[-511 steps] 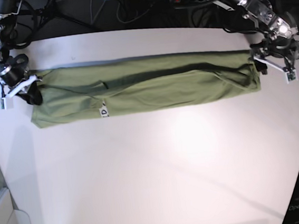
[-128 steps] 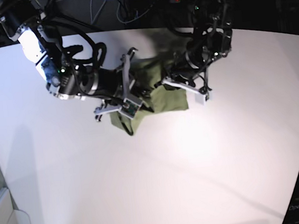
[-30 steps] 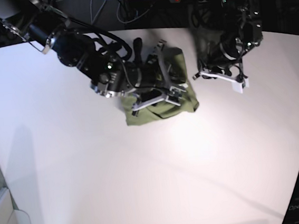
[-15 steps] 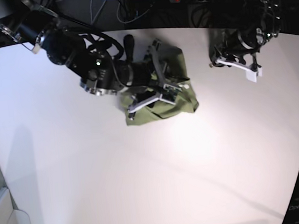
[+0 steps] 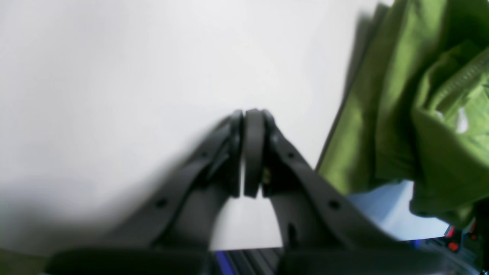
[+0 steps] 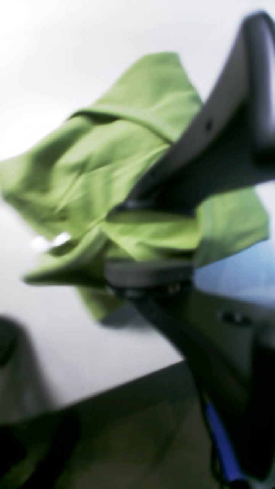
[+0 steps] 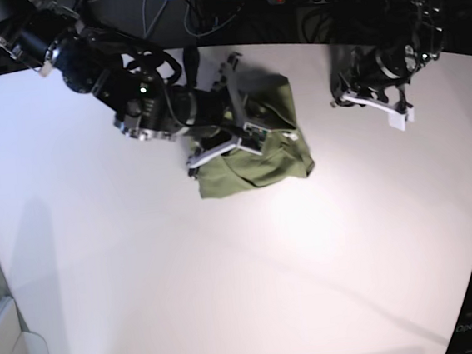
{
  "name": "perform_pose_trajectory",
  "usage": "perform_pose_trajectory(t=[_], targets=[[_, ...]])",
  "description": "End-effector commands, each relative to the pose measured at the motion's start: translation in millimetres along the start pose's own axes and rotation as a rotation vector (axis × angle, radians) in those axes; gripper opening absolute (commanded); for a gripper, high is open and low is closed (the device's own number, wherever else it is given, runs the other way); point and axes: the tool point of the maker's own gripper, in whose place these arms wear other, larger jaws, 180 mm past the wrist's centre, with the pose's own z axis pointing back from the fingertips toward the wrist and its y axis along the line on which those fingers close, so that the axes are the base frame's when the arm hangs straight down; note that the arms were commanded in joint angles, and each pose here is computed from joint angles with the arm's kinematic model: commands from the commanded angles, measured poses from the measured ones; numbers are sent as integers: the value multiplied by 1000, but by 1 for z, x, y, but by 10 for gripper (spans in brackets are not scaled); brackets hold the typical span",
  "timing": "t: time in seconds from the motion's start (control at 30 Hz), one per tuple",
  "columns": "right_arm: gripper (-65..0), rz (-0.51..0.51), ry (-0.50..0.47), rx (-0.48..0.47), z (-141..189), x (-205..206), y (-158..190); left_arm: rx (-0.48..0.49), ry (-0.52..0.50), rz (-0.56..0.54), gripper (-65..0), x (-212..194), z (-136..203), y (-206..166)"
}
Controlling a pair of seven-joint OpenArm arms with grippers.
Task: Fold the T-shirt properly
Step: 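Tuck the loose fabric edge under the bundle with the right gripper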
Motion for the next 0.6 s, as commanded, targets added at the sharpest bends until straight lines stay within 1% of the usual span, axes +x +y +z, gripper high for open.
perform_pose_trajectory(t=[0.0,0.1,0.2,0.37,0.57], targets=[[-556,9,-37,-13,5,9,-6,35,9,-14,-635,0,3,10],[-617,15,-15,-22,7,1,-10,37,8,-16,-635,1,4,11],[-644,16,-12,-23,7,-1,-11,38,10,-16,-635,0,4,11],[-644,10,-21,-16,5,3,-8,38,10,-16,-635,0,4,11],[-644,-32,-66,32,-4,19,16,31,14,-8,-635,-1,3,9]])
